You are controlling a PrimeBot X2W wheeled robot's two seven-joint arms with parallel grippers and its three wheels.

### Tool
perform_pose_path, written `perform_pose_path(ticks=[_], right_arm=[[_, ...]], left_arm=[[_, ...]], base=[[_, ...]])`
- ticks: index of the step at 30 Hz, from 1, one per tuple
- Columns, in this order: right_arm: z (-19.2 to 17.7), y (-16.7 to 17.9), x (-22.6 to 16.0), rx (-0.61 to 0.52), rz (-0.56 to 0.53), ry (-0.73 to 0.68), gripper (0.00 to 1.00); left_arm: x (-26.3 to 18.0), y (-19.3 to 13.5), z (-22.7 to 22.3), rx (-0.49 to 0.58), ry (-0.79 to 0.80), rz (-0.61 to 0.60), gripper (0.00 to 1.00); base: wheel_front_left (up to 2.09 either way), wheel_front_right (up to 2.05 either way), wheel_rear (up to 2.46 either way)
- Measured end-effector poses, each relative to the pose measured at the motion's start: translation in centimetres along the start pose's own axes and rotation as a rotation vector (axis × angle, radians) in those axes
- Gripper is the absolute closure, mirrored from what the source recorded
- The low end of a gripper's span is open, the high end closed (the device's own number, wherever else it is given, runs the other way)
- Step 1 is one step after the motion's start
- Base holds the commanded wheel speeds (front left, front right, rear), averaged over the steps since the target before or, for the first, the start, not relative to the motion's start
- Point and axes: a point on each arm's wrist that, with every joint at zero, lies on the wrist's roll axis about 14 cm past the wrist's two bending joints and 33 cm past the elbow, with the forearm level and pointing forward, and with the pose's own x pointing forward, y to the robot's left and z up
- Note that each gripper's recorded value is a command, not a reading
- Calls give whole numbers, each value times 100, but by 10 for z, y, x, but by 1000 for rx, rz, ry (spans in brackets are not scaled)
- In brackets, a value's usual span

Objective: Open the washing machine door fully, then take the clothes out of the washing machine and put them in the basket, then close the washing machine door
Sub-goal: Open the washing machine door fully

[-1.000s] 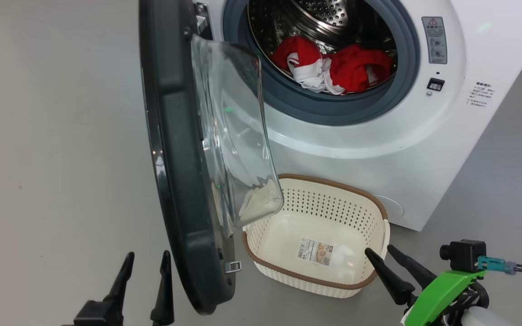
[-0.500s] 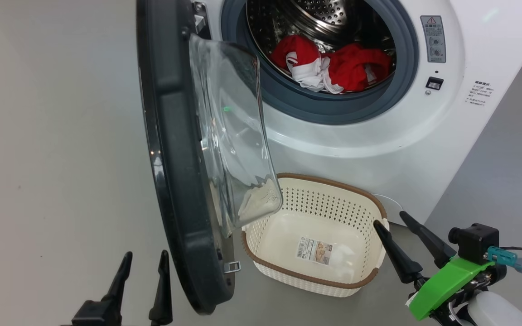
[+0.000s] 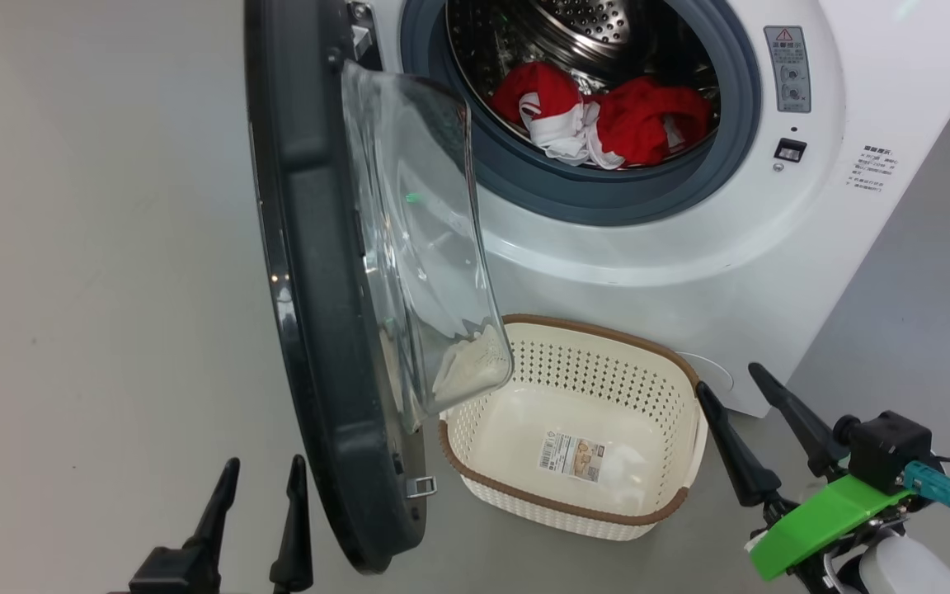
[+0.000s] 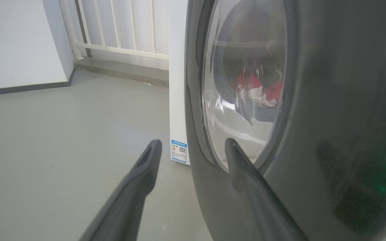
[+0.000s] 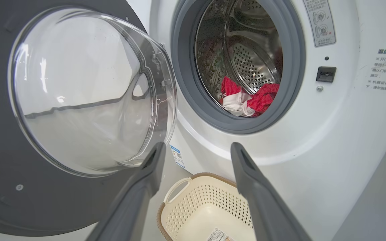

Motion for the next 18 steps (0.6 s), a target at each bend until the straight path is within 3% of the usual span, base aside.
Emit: perform_pose_path(ticks=[8, 16, 17, 18], right_arm=[[-26, -7, -12, 11, -38, 73, 0], [-24, -10, -13, 14, -56, 65, 0], [-24, -11, -13, 13, -56, 64, 0], [-23, -10, -13, 12, -56, 63, 0]], left_arm=[[-1, 1, 0, 0, 0, 3, 0], [0, 0, 0, 0, 1, -1, 0], [0, 0, 0, -1, 0, 1, 22], [0, 1, 0, -2, -2, 3, 53]], base=[[0, 0, 0], [0, 0, 0], [0, 0, 0], [0, 0, 0]])
